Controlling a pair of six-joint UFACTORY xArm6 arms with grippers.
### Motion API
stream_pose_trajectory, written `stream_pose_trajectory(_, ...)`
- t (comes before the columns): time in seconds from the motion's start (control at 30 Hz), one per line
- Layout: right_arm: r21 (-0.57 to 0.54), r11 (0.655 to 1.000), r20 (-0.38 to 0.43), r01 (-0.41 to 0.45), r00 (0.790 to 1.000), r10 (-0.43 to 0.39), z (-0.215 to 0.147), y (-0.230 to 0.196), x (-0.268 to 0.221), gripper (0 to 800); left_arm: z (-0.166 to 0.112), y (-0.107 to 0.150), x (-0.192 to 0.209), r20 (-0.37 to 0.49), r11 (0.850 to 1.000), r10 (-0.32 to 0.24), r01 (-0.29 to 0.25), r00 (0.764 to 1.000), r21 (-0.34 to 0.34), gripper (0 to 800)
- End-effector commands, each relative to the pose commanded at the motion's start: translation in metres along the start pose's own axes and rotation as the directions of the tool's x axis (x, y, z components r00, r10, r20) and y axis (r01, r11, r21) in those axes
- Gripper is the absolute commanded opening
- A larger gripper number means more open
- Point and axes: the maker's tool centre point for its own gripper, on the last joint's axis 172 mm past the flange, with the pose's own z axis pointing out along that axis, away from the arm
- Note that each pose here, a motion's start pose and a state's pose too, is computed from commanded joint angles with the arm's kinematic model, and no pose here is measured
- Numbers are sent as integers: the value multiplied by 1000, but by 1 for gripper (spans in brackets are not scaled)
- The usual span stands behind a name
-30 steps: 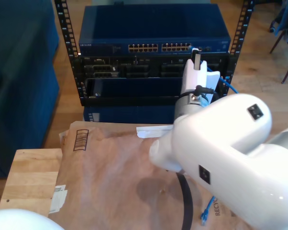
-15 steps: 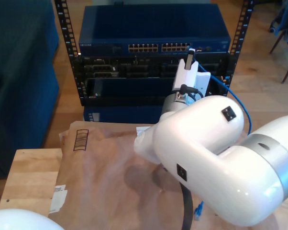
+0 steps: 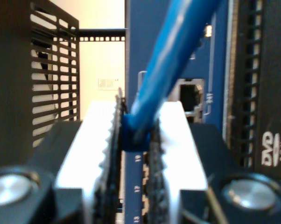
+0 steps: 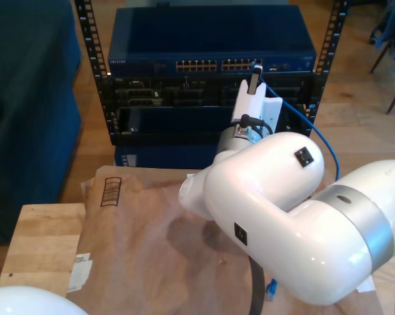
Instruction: Grab the cable and plug it in
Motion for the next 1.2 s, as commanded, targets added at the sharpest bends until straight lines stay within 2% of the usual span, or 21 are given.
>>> stream_pose_trajectory(1.2, 16, 1000, -38, -18, 999, 18, 16, 3, 12, 0, 0, 0, 0, 0, 1000, 0, 0, 1000, 0, 800)
